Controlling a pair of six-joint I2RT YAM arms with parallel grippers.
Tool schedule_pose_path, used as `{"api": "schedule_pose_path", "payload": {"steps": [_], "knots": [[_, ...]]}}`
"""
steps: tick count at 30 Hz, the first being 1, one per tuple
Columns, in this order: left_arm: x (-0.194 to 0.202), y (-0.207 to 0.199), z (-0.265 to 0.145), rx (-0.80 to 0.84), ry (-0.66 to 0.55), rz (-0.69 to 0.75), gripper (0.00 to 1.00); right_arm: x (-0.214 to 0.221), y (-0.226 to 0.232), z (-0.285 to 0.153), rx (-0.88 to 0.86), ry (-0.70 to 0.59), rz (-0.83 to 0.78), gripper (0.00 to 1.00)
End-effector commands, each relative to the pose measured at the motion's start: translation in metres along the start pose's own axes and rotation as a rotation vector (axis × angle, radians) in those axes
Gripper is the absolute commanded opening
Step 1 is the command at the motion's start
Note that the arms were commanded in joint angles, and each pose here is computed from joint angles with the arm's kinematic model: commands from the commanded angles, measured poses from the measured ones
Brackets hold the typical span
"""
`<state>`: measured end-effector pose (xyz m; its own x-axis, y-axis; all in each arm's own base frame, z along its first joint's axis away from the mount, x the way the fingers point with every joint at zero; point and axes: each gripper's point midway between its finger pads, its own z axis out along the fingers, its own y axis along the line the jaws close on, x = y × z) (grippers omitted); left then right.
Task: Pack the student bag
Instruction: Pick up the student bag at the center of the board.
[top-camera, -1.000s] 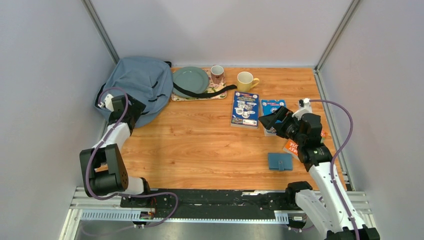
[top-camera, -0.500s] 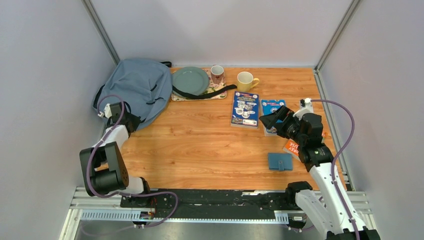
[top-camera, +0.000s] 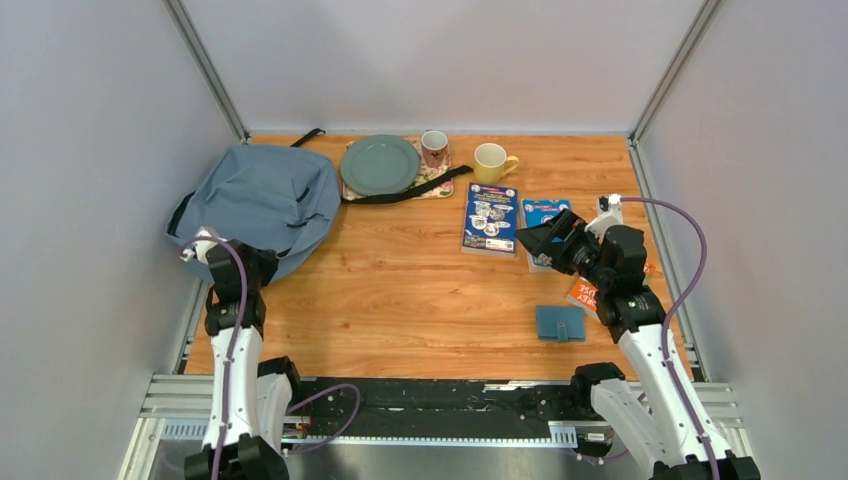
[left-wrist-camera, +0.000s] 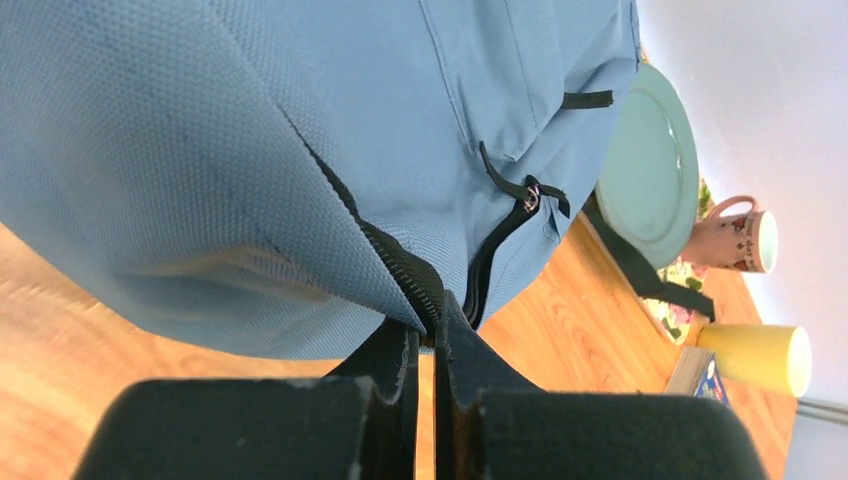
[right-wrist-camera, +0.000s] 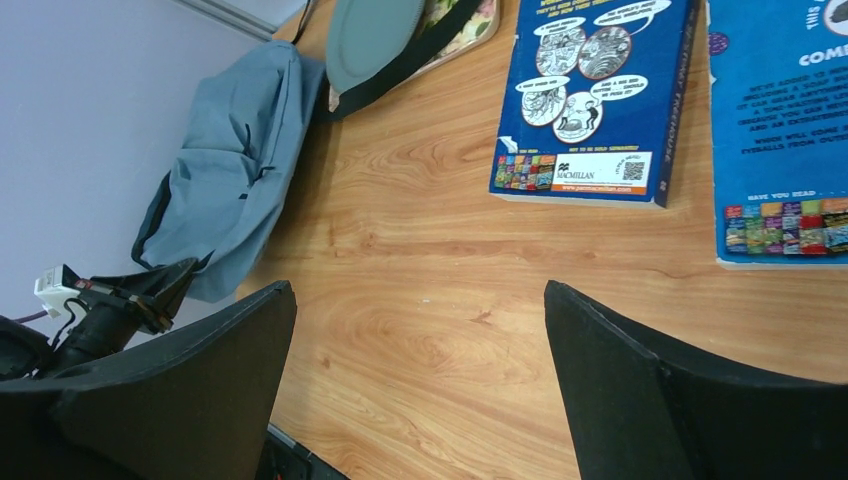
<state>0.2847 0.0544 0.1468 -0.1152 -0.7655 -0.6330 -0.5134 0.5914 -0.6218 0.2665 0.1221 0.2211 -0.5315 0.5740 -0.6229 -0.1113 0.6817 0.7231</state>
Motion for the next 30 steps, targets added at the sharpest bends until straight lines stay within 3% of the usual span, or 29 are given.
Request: {"api": "schedule_pose_path", "payload": {"steps": [1,4,10,14,21,28,30], "knots": [[0.002,0.009,-0.025,-0.014,0.005,0.095,0.0,0.0,0.015,0.007,-0.08,0.026,0.012,0.97],[0.001,0.007,-0.042,0.007,0.004,0.143,0.0,0.006,0.016,0.012,-0.092,0.067,0.018,0.97],[-0.009,-0.052,-0.092,0.285,0.013,0.287,0.0,0.019,0.021,0.024,-0.115,0.127,0.033,0.97],[0.008,-0.085,-0.126,0.499,0.118,0.368,0.0,0.032,0.028,0.035,-0.117,0.179,0.027,0.97],[0.033,-0.096,-0.157,0.641,0.219,0.449,0.0,0.083,0.071,0.077,-0.175,0.342,0.018,0.96],[0.048,-0.106,-0.182,0.794,0.254,0.534,0.0,0.159,0.116,0.135,-0.276,0.534,0.178,0.95],[0.052,-0.112,-0.192,0.863,0.267,0.554,0.0,0.162,0.137,0.146,-0.318,0.541,0.182,0.95]]}}
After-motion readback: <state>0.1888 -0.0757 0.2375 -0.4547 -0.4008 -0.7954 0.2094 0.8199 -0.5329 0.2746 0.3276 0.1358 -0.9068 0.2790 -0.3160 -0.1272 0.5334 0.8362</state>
